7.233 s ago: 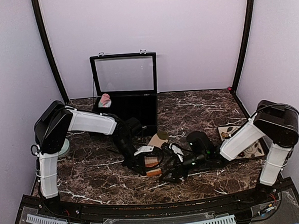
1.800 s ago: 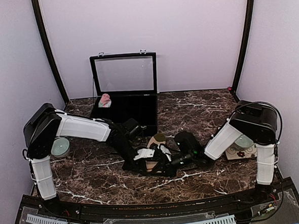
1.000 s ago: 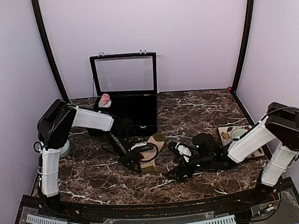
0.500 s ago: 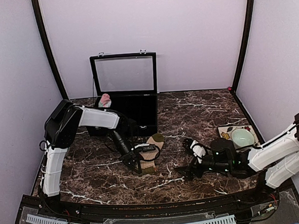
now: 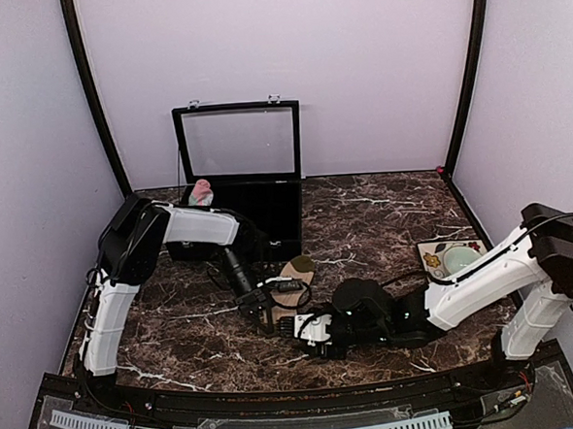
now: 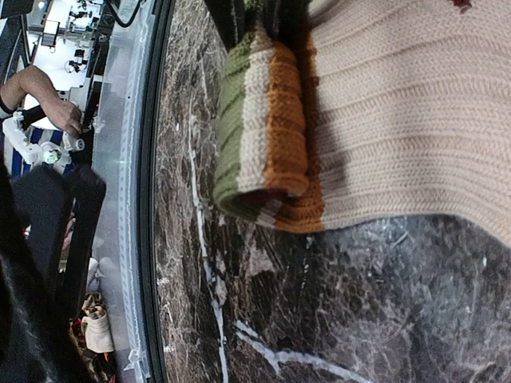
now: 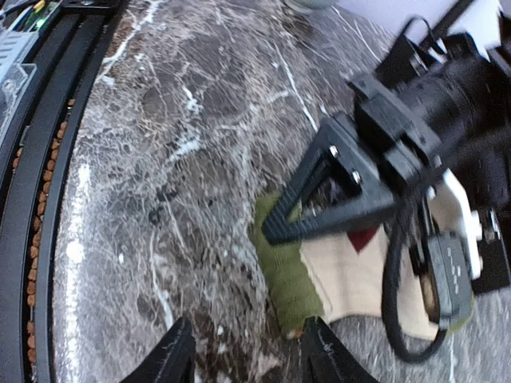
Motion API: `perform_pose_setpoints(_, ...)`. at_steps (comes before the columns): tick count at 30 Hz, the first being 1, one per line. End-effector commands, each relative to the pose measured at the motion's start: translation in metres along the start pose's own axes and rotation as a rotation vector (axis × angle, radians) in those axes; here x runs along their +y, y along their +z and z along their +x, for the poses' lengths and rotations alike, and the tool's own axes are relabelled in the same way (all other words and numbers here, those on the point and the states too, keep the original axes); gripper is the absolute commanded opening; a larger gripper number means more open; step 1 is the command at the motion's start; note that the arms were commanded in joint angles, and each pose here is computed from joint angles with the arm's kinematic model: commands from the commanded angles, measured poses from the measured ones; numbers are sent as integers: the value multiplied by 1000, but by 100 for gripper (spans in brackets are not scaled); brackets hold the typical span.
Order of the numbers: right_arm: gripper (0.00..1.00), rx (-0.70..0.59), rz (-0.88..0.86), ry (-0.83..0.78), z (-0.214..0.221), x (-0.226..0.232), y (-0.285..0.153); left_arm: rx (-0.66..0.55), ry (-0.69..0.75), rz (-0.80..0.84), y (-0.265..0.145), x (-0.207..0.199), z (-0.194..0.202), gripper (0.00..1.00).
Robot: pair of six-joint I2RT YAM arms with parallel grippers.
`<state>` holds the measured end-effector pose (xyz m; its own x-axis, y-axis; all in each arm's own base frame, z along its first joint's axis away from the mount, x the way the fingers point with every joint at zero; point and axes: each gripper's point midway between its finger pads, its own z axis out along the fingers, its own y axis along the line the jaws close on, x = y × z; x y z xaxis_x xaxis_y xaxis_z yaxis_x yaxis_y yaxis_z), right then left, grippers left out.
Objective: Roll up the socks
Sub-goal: Roll the sock at the center of the board.
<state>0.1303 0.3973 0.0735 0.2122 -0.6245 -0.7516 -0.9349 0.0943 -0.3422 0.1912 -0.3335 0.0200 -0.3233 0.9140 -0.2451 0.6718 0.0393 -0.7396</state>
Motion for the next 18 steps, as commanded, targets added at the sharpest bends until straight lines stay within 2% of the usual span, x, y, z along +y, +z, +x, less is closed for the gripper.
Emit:
perform_pose_setpoints(1, 45, 38, -82, -180, 0, 13, 22, 151, -33, 5, 26, 24, 34, 0)
perform_pose_setpoints(8, 40, 68, -106, -237, 8, 11, 54, 178, -57, 39, 28, 26, 35, 0)
perform_pose_setpoints(15, 38, 67, -33, -290, 4, -11, 59, 193, -62, 41, 28, 29, 37, 0)
perform_pose_setpoints(18, 39, 63, -53, -305, 1, -9, 57, 196, -68, 39, 29, 31, 37, 0)
